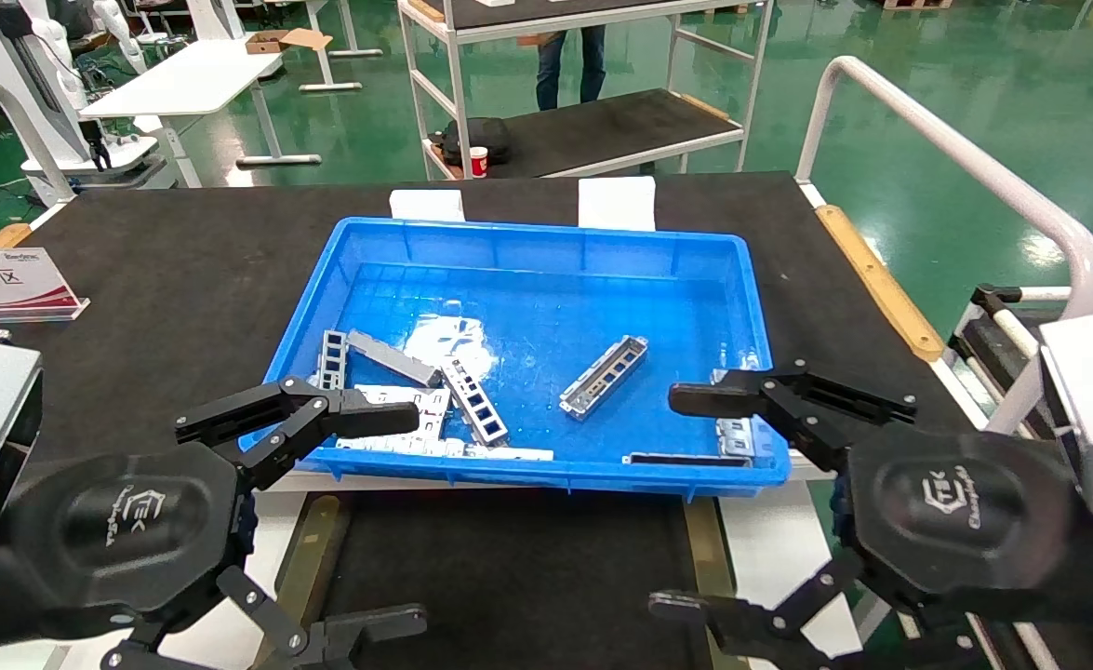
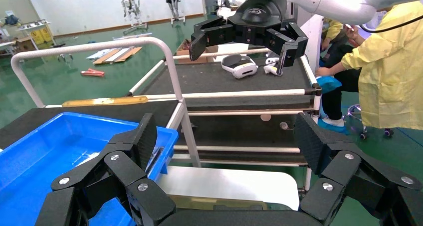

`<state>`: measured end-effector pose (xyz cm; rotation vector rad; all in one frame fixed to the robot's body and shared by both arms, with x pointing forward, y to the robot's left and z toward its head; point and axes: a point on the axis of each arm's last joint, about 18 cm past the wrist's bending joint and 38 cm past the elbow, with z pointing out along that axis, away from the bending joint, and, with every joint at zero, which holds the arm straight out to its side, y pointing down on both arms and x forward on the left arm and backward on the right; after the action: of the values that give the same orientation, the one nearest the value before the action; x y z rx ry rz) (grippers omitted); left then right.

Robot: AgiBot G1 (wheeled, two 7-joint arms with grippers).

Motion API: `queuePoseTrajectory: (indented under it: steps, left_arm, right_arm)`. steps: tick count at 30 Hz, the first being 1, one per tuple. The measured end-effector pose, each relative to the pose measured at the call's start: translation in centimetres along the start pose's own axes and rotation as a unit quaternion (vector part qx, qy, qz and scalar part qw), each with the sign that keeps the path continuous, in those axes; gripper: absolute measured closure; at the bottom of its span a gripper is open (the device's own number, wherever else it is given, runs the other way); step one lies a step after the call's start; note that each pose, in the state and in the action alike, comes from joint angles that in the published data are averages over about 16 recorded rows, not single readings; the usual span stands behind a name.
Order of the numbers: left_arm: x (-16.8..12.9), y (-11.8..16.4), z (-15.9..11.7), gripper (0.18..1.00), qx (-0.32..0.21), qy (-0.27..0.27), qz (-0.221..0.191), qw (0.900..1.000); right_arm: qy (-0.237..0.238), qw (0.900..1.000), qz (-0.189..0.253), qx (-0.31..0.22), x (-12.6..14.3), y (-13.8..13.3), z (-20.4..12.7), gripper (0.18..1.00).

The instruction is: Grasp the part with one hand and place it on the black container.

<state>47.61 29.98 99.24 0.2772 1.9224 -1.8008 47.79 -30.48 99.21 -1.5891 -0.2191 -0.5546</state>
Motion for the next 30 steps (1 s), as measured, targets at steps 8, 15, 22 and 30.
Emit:
queuePoseTrajectory:
  steps: [8, 15, 22, 30]
  left_arm:
    - [-0.3, 0.1, 0.3, 0.183, 0.002, -0.005, -0.002, 1.0]
    - [-2.2, 1.0, 1.8, 0.183, 0.002, -0.029, -0.016, 0.9994]
    - [-6.1, 3.2, 5.3, 0.183, -0.009, -0.07, -0.038, 0.9968]
    - [-11.6, 6.6, 11.4, 0.183, -0.046, -0.112, -0.059, 0.9909]
  right_arm:
    - [0.0, 1.0, 0.0, 0.0, 0.0, 0.0, 0.0, 0.178]
    - [0.0, 1.0, 0.0, 0.0, 0.0, 0.0, 0.0, 0.178]
    - [0.0, 1.0, 0.0, 0.0, 0.0, 0.0, 0.0, 0.178]
    - [0.0, 1.0, 0.0, 0.0, 0.0, 0.0, 0.0, 0.178]
